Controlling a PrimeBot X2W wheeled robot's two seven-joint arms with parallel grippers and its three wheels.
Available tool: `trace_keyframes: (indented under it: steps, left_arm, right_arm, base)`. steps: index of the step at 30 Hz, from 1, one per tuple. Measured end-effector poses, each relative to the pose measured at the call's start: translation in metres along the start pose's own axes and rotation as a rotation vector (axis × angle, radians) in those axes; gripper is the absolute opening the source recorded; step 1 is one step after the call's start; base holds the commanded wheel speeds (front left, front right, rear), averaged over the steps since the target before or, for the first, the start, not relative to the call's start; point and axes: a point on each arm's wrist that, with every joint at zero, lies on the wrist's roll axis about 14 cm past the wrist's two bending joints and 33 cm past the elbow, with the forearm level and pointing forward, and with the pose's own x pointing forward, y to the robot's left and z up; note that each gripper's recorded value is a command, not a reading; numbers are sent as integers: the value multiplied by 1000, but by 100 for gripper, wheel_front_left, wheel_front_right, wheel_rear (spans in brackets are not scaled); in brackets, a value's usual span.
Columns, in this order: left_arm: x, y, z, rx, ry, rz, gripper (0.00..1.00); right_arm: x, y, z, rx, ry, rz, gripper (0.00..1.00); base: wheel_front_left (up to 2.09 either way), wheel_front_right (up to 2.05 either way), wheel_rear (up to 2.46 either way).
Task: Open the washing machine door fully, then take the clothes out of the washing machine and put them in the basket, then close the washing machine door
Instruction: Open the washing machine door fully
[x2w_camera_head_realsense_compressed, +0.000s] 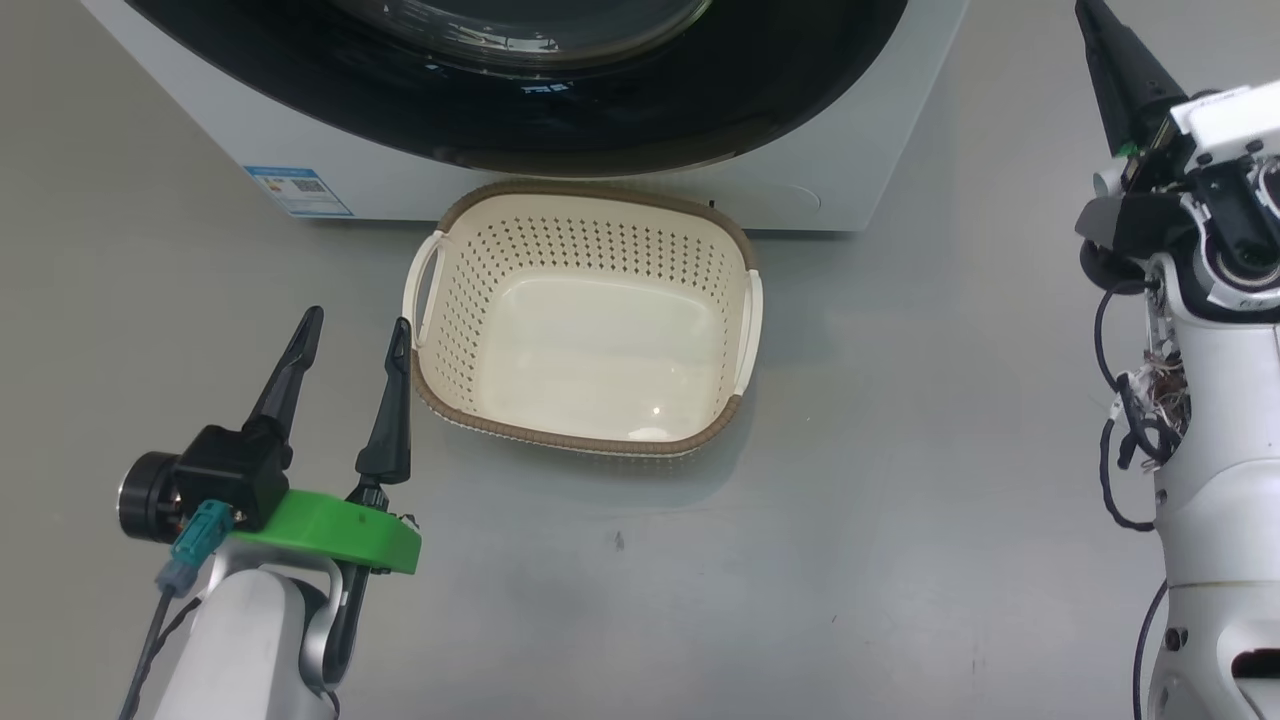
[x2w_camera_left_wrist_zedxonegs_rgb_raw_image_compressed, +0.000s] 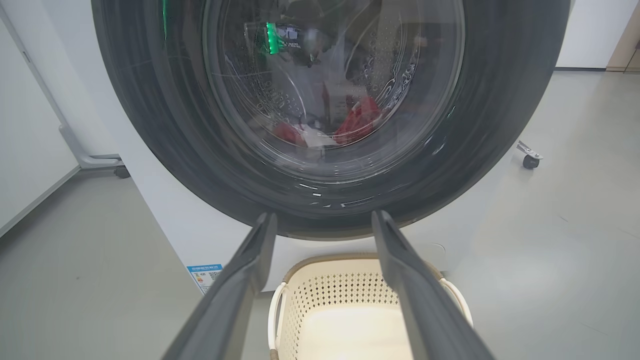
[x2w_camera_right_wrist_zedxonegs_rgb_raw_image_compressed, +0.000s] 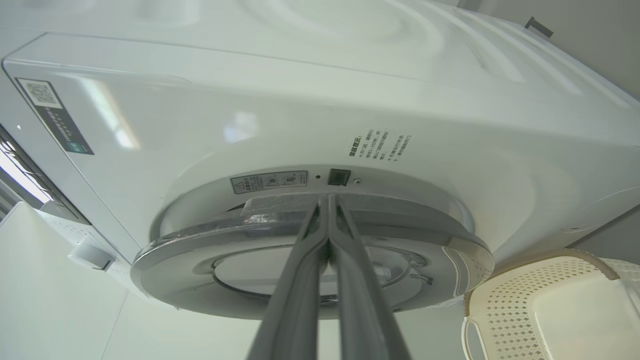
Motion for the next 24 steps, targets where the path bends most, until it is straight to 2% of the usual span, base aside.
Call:
trace_keyframes:
  steps: [8,24]
  left_arm:
    - [9,5,-5,8,10,7,100]
    - [14,20,-11,26,28,39,100]
  right_arm:
    - [34,13,-10,11,110,25,0]
    - [81,13,-31,11,270,3,0]
  base:
    - [0,0,0]
    - [0,0,0]
